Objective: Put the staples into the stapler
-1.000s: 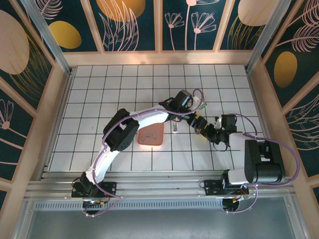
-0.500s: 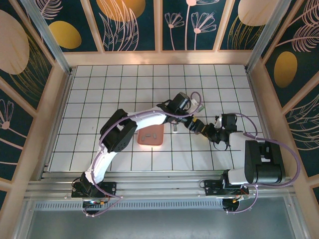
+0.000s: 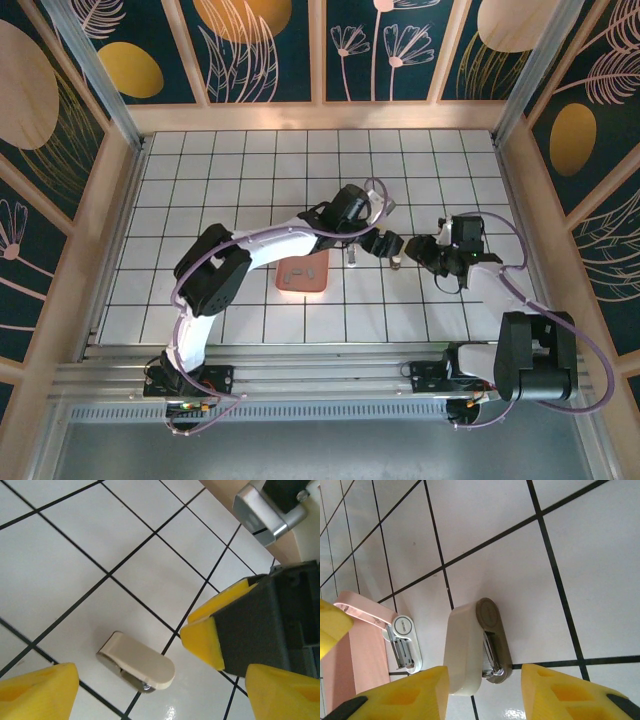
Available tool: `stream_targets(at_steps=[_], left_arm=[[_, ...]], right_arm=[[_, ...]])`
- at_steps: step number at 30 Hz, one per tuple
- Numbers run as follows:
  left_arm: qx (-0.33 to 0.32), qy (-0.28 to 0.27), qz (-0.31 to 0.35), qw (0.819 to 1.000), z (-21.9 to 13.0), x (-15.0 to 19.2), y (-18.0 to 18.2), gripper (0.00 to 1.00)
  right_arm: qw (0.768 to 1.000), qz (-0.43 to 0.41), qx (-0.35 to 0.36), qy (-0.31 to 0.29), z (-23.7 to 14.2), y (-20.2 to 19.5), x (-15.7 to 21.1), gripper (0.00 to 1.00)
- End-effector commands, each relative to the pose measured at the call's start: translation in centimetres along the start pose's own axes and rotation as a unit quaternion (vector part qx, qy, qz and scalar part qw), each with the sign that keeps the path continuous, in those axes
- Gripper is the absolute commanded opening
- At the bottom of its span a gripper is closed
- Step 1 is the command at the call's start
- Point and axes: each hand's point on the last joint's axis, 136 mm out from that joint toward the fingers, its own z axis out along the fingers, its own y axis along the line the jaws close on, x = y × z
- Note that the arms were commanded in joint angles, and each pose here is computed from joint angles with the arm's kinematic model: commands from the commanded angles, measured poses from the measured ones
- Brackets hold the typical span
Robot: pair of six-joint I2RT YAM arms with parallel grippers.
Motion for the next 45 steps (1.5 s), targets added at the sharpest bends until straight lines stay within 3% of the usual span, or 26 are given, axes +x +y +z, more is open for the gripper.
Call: stream_targets(at_steps=[1,12,17,30,45], left_arm=[[-0.010,-0.034,-0.005,0.999,-1.3,-1.3,-0.3,0.86],[-0.018,-0.034,-0.006,0.999,-1.8,-0.9,0.0,0.87],[-0.022,-0.037,-0.003,0.999,-2.0,-1.0,0.0,0.87],[-0.030,-0.043,-0.012,0.999,-2.6,-0.6,0.4,0.87],[-0.052,-0.088,-0.054,0.993,-6.1,-1.7,2.1,0.90]], right_arm=[[1.000,-0.014,0.003,0.020,0.5,0.6,0.1,0.43],[0.998,-0.001,0.023,0.066,3.5,-1.7,2.5,0.35],[0.995,0.004,0.069,0.076,3.7,-4.0,3.5,0.29],[0.987,-0.012,0.133,0.090,3.8,-5.6,5.1,0.28],[0.994,-0.057,0.090,0.012,0.0,0.4,0.0,0.38]])
